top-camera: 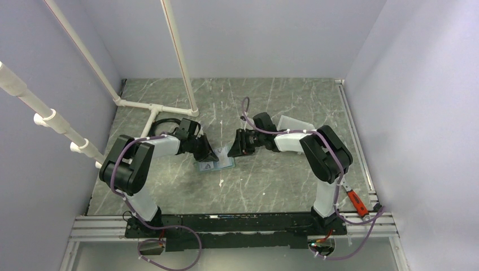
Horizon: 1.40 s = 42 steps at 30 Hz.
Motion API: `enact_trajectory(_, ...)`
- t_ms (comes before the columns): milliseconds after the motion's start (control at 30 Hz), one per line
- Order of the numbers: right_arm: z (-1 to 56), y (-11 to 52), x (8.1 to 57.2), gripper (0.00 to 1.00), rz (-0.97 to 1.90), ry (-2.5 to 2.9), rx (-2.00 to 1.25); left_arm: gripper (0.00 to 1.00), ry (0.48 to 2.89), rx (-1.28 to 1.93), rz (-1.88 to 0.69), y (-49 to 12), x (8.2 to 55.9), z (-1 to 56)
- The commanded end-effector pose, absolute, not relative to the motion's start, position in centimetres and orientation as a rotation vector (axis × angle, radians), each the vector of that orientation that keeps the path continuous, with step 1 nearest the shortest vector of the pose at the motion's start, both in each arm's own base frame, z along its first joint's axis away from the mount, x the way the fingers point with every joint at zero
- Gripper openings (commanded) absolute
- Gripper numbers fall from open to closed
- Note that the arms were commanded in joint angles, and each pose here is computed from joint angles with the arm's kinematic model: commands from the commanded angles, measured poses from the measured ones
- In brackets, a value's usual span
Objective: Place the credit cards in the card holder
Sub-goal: Insert the credit card into the card holder, then turn over the card slot in the card holder.
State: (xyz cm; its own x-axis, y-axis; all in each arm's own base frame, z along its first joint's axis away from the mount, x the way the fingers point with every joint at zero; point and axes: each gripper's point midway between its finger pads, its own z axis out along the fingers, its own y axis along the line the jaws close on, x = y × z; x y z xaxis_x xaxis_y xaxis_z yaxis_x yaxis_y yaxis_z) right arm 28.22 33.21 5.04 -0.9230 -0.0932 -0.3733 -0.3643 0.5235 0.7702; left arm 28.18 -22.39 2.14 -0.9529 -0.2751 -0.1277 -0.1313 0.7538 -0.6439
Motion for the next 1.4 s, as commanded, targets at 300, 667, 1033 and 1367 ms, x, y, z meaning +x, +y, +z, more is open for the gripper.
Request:
enact_trajectory(300,5.5,34.8,29.2,0.36,1.44,2.422,-0.415,0.03,2.783,-0.338,-0.9,-21.2,26.9,-0.3)
enact_trajectory(667,5.6,35.5,28.9,0.3,1.447,2.418,-0.442,0.03,2.78,-0.333,-0.905,-21.2,26.8,-0.2)
enact_trajectory(1033,5.8,35.8,28.6,0.27,1.428,2.415,-0.47,0.03,2.77,-0.327,-0.912,-21.3,26.9,0.1)
enact_trajectory(1367,8.2,36.5,27.5,0.24,1.442,2.359,-0.546,0.11,2.746,-0.307,-0.935,-21.6,27.2,1.6)
